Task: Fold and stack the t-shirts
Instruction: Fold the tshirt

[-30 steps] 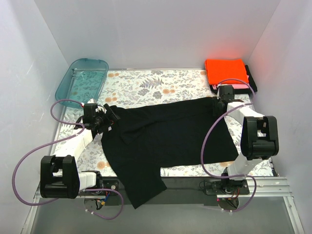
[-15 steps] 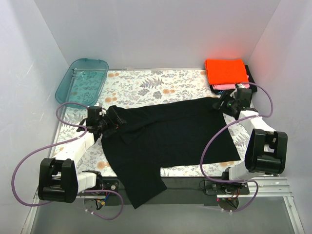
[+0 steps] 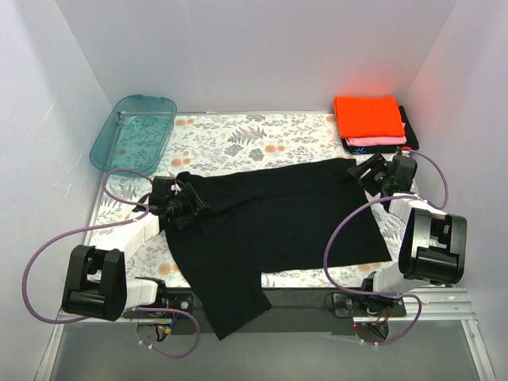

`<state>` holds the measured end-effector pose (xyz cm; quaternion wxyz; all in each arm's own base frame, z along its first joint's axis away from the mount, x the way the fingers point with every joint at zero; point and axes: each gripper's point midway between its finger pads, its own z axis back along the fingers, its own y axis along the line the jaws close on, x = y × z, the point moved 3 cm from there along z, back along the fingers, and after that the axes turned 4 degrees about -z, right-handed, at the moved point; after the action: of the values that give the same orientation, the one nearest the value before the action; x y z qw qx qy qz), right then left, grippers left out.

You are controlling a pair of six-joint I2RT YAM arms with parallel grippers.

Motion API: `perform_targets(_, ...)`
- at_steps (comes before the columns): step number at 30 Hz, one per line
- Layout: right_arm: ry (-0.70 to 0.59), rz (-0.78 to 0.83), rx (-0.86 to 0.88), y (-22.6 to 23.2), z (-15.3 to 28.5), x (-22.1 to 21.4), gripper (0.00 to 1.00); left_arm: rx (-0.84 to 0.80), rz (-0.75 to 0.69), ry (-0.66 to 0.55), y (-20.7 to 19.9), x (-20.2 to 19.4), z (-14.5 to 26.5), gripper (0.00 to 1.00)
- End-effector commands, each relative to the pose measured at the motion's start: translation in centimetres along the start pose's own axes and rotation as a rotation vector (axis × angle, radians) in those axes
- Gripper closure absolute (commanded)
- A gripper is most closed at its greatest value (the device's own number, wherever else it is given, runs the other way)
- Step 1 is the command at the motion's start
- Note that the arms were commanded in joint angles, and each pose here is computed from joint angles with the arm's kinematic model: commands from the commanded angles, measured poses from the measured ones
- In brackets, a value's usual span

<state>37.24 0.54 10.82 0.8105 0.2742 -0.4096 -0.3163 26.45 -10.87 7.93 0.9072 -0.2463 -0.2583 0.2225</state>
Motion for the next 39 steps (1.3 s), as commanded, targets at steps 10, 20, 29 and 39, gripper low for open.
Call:
perform_targets(10, -0.059, -0.144, 0.023, -0.6, -1.7, 0.8, 0.32, 0.024, -0.017, -0.037, -1.4, 0.8, 1.4, 0.97)
perform_targets(20, -0.066, -0.216, 0.008, -1.4, -3.2, 0.8, 0.33, 0.094, -0.038, -0.072, -0.7, 1.3, 3.1, 1.0)
perform_targets(29, -0.089, -0.286, 0.002, -2.1, -4.3, 0.9, 0.36, 0.115, -0.033, -0.071, -0.2, 1.2, 3.2, 1.0)
perform_targets(39, -0.115, -0.365, 0.037, -1.6, -5.4, 1.9, 0.38, 0.131, -0.04, -0.069, 0.4, 1.4, 2.9, 1.0)
